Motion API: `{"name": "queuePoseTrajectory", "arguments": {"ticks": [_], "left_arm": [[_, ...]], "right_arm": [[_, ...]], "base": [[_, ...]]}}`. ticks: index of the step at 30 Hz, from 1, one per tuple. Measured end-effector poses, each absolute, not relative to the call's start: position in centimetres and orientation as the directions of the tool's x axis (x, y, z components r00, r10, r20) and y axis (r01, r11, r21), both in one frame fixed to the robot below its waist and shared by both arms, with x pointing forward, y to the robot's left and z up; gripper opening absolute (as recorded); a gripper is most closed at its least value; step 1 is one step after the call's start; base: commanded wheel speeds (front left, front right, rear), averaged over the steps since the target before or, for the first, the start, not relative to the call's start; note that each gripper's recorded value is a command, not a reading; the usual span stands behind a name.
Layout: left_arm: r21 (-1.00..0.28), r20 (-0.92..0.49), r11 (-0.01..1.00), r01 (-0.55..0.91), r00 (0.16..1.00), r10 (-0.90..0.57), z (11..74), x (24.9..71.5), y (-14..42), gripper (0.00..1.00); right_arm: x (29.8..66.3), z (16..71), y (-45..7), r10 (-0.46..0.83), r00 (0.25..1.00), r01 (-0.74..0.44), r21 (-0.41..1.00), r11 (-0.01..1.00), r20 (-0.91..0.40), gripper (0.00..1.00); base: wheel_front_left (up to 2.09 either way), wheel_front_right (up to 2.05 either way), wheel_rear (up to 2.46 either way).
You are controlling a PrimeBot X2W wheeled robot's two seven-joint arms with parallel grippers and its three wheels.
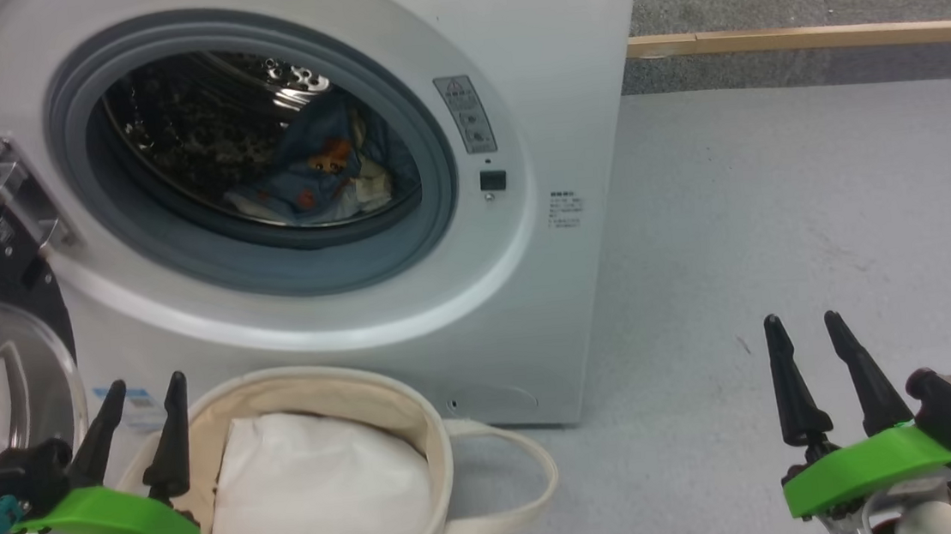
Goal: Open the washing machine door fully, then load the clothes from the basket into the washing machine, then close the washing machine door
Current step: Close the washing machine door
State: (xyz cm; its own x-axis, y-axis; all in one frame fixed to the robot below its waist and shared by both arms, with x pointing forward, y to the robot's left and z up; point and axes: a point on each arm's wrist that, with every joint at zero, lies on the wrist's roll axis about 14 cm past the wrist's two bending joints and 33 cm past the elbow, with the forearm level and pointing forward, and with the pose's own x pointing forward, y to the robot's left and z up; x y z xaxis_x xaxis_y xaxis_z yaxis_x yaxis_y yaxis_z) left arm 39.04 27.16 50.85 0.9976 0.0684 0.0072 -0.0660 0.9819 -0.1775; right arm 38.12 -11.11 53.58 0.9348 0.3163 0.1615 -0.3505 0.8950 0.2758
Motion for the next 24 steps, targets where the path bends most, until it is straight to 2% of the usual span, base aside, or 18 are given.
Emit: {"name": "queuePoseTrajectory", "arguments": {"ticks": [13,18,24], "left_arm": [[-0.192,0.028,0.979,-0.069,0.997,0.076,51.5,38.8,27.4,1.0],[-0.191,0.036,0.979,-0.072,0.996,0.081,51.7,38.6,27.6,1.0],[-0.193,0.028,0.978,-0.081,0.996,0.088,51.3,38.1,27.9,1.0]], "right_arm": [[38.2,53.5,-10.6,0.327,0.931,-0.36,0.279,0.89,0.16,1.0],[38.3,53.6,-10.4,0.333,0.929,-0.367,0.28,0.887,0.162,1.0],[38.3,53.7,-10.0,0.341,0.925,-0.376,0.279,0.884,0.164,1.0]], "base": [[-1.87,2.09,-0.21],[-1.21,1.21,0.0],[-0.46,0.46,0.0]]}}
